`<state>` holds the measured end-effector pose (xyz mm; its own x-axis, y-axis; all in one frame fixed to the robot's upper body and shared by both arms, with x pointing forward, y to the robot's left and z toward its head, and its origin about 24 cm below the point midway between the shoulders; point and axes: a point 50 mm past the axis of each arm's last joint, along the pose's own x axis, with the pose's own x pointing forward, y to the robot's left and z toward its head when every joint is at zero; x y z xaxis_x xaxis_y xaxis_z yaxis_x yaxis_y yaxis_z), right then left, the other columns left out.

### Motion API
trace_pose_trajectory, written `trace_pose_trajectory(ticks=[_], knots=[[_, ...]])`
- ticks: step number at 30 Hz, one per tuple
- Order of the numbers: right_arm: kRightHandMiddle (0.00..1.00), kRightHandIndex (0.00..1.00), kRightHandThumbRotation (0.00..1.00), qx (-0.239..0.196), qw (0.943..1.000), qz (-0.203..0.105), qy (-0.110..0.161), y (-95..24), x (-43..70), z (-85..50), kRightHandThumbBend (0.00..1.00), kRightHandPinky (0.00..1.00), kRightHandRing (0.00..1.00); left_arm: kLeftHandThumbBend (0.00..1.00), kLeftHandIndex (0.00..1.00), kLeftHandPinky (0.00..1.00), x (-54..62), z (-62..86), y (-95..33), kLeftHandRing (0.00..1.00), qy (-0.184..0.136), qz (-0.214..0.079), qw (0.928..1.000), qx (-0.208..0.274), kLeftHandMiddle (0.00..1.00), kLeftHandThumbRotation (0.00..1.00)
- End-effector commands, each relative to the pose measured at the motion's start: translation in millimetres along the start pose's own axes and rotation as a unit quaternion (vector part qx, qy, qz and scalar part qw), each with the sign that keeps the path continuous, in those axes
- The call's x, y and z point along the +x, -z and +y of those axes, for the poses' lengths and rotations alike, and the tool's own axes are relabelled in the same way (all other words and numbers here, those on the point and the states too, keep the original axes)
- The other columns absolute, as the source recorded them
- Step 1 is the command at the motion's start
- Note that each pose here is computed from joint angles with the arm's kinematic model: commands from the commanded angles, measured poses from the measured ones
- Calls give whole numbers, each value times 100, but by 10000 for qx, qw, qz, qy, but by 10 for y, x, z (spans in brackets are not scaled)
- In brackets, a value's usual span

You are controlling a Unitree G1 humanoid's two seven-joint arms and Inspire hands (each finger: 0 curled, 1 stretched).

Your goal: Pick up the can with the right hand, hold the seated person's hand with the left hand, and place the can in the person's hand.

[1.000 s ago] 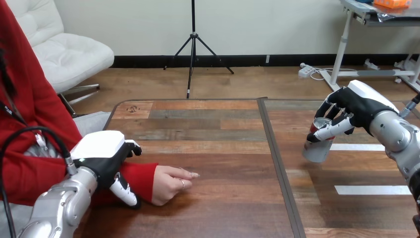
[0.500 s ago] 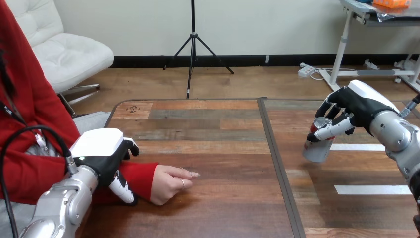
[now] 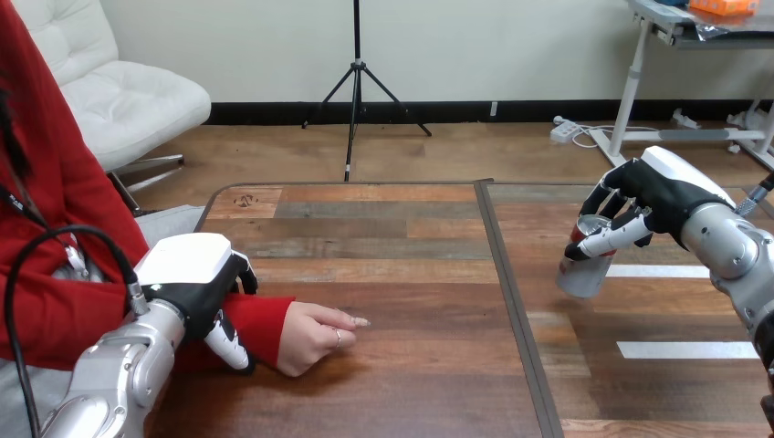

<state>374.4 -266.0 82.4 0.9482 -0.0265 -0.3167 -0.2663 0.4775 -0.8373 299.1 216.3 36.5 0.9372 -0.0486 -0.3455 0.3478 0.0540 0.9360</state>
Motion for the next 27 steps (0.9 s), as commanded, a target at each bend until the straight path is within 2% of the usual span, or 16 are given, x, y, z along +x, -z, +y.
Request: trace_pose_trajectory(ticks=[1,7,14,19,27], knots=[[46,50,0,45,9903,-891,1063,-504,-15,-724,64,35,39,88,65,51,83,55,-25,60,38,7,9997,246,64,0],[45,50,0,54,9904,-871,1068,-508,-14,-730,64,34,39,86,61,47,99,54,-41,55,140,-52,9993,350,58,0],[45,50,0,54,9903,-876,1078,-511,-14,-733,64,34,38,86,54,39,126,44,-67,45,243,-42,9989,405,49,0],[44,50,0,62,9901,-885,1085,-510,-15,-733,64,33,38,85,53,40,157,28,-91,46,360,-70,9987,367,50,0],[44,50,0,67,9905,-856,1072,-513,-11,-730,64,33,37,83,49,36,193,-1,-130,42,491,-91,9984,274,47,0]])
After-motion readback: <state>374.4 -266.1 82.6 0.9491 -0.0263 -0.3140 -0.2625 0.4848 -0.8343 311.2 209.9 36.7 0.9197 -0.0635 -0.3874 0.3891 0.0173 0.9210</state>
